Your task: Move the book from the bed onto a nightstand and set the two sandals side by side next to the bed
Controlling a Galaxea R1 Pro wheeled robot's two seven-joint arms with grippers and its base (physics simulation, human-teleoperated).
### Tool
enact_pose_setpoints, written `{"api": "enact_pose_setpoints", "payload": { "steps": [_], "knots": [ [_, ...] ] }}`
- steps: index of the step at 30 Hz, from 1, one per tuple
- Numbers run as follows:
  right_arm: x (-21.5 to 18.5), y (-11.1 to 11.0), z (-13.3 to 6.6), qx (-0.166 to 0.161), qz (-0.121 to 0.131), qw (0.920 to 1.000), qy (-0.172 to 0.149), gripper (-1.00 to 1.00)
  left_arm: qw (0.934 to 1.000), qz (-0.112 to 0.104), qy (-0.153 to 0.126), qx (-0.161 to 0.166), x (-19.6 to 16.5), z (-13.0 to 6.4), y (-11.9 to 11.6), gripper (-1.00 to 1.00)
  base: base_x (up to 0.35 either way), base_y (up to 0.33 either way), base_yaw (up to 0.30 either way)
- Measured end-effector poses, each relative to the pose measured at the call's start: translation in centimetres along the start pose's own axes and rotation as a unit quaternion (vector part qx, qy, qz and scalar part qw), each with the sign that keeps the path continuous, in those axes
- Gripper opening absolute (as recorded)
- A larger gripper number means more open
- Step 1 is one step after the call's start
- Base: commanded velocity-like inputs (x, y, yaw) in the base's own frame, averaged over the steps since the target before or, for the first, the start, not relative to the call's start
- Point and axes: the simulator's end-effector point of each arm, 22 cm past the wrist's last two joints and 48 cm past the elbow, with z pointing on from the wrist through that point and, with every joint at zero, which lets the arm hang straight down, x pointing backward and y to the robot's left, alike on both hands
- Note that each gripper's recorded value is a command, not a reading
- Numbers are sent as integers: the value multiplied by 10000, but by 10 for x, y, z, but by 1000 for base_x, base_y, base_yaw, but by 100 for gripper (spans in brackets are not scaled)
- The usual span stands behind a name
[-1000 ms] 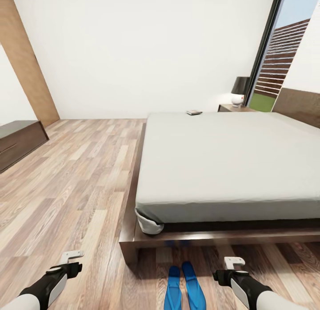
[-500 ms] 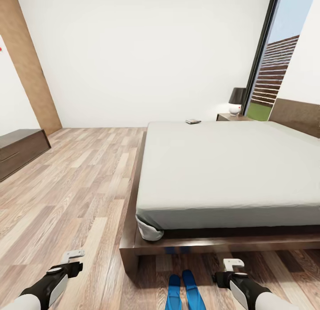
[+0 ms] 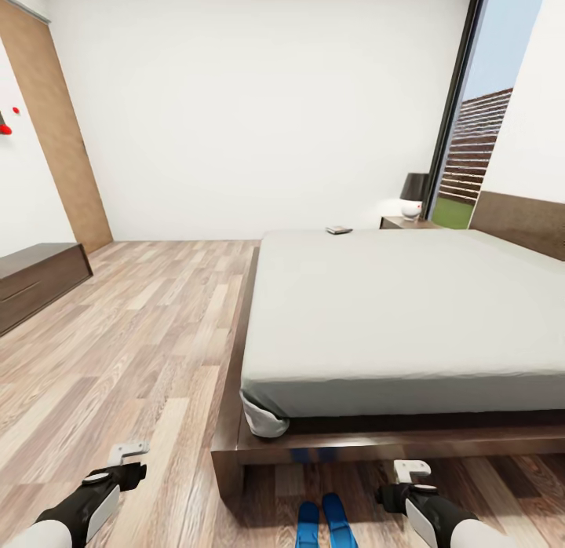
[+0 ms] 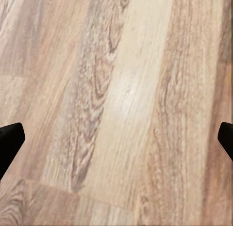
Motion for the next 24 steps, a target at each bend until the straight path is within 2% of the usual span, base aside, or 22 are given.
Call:
{"api": "enact_pose_setpoints", "payload": {
  "steps": [20,24],
  "knots": [
    [-36,4,-25,-37,22,9992,-402,100,9991,-126,-394,37,-39,-23,4,100,0,0,0],
    [-43,5,-32,-42,21,9992,-402,100,9991,-123,-394,37,-46,-29,5,100,0,0,0]
  ]
}}
